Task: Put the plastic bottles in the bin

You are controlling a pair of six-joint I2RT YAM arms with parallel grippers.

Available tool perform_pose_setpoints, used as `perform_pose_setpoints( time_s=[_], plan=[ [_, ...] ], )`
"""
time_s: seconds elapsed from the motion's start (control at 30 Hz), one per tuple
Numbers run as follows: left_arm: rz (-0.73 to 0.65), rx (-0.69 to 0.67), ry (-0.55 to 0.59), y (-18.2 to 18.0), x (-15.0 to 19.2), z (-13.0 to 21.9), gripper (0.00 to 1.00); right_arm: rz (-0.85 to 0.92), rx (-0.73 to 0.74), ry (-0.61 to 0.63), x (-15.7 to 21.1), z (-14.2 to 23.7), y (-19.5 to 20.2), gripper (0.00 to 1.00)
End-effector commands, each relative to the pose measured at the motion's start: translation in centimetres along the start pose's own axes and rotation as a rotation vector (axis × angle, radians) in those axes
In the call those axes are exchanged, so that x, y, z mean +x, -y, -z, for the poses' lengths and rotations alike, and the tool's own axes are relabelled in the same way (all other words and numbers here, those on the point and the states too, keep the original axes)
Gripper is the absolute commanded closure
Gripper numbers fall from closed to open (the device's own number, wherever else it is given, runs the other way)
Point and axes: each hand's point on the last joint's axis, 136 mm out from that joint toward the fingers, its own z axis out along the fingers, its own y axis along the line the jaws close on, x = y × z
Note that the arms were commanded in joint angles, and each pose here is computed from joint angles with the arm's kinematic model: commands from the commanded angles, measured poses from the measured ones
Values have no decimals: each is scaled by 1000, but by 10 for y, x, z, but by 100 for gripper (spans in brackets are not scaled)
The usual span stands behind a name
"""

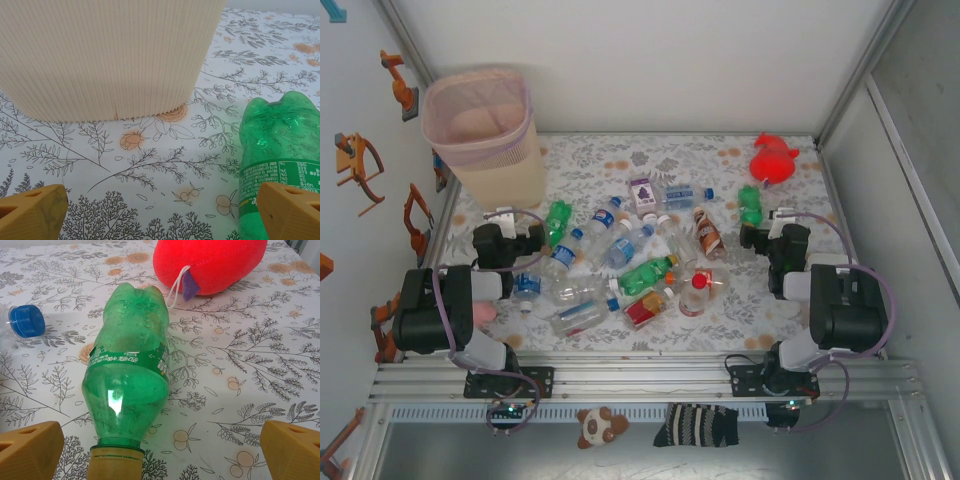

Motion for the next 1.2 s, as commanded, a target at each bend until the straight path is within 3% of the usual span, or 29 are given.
perform_pose_setpoints(
  time_s=[0.0,0.1,0.53,0.83,1.17],
  plan=[
    [-23,18,31,4,-15,-2,3,-1,4,50,-16,-4,0,0],
    [-24,19,28,5,-18,-1,3,27,-58,49,-21,-1,-11,1],
    [-5,-59,-33,0,-49,15,3,0,-31,-12,-36,4,-7,5],
    [106,-118,-271,1,-55,42,2,-62,-43,-111,-56,16,-12,8],
    [194,-130,-515,10,-20,102,4,-191,-49,-198,-72,43,-21,6]
  ],
)
